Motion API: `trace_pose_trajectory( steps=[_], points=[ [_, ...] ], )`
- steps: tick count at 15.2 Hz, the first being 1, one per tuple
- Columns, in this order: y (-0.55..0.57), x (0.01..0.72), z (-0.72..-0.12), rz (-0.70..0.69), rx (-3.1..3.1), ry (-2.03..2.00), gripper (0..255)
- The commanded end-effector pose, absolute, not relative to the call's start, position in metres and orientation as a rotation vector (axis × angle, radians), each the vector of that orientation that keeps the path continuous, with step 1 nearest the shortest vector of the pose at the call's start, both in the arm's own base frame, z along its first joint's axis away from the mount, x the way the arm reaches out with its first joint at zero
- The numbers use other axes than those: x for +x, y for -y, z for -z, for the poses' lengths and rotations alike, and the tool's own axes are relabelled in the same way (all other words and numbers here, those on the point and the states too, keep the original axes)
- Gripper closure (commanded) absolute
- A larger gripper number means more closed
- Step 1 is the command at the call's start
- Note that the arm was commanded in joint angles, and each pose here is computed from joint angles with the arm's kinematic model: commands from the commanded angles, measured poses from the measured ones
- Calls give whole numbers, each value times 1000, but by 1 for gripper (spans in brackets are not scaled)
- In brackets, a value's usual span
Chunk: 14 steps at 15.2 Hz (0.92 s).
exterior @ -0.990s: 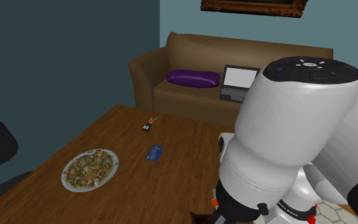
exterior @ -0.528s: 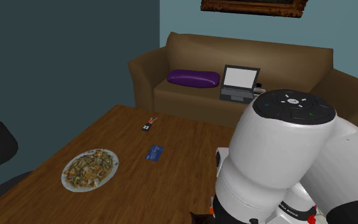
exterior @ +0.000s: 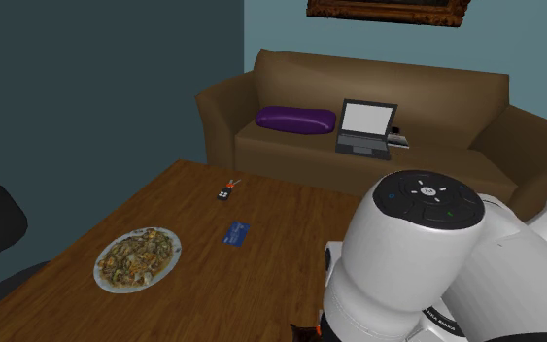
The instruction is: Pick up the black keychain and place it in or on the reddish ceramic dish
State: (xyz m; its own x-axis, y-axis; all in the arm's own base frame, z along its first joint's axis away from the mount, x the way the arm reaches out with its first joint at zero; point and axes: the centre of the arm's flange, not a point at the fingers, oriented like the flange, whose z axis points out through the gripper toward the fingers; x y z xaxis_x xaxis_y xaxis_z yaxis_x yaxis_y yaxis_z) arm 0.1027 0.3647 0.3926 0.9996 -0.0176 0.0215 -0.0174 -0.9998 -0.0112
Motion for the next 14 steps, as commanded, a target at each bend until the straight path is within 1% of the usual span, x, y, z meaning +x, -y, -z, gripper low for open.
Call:
trace_pose_trajectory(
  steps=[1, 5, 6, 11, 14],
  points=[
    [-365, 103, -392, 34, -3130, -27, 255],
    [-365, 103, -392, 34, -3130, -27, 255],
    [-365, 103, -392, 34, -3130, -27, 0],
    [-365, 103, -392, 34, -3130, -27, 0],
    [-364, 102, -432, 34, -3130, -27, 0]
  ],
)
